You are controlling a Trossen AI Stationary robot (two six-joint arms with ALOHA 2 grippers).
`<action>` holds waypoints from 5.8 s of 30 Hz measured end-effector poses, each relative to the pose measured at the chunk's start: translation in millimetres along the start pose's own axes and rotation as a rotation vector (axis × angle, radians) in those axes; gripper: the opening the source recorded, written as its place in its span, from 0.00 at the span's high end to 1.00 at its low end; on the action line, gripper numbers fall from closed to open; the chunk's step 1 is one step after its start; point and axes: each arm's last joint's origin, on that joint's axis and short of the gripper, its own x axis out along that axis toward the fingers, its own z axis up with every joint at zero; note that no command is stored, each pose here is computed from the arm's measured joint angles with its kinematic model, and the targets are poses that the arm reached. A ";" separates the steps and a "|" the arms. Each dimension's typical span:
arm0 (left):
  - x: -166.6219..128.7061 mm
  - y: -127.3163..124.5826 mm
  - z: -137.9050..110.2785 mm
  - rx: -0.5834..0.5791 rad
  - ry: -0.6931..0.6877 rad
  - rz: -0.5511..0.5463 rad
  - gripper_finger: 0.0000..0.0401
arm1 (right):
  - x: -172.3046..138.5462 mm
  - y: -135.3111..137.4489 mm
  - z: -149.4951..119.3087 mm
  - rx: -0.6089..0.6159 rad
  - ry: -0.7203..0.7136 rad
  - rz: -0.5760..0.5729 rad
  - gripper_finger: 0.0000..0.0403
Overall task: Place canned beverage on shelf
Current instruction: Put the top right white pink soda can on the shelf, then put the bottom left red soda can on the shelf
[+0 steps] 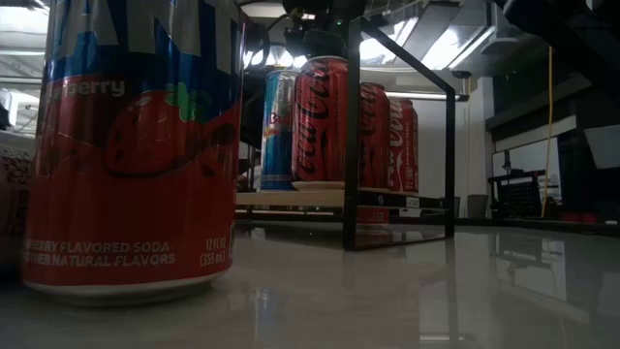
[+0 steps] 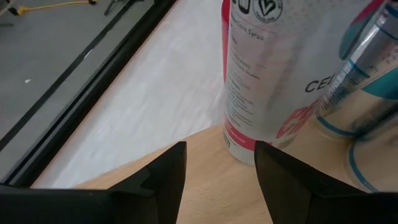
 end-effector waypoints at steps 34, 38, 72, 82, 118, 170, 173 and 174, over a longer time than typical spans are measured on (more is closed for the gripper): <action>-1.4 -5.4 9.9 -0.008 -0.103 -0.025 0.55 | 1.8 0.6 -0.4 0.001 0.009 0.019 0.14; -1.4 -4.1 9.9 -0.010 -0.103 0.020 0.55 | 1.6 0.7 -1.3 0.000 0.017 0.019 0.14; -1.3 -5.2 6.0 0.000 -0.063 0.023 0.55 | -55.7 -10.9 -19.7 0.016 -0.019 -0.204 0.14; -1.3 -7.1 5.6 0.003 -0.059 -0.026 0.55 | -30.5 -45.2 -27.3 0.095 0.083 -0.207 0.14; -1.5 -4.8 9.2 0.002 -0.096 0.038 0.55 | -12.4 -40.7 -24.1 0.097 0.045 0.000 0.14; -157.2 -15.2 8.6 -0.147 -0.156 -0.183 0.55 | -20.5 -43.2 -22.5 0.098 0.027 -0.052 0.14; -159.1 -15.3 8.6 -0.146 -0.158 -0.209 0.55 | -20.5 -43.2 -22.5 0.098 0.026 -0.052 0.14; -159.4 -15.4 8.6 -0.145 -0.158 -0.215 0.55 | -20.4 -43.2 -22.5 0.098 0.027 -0.052 0.14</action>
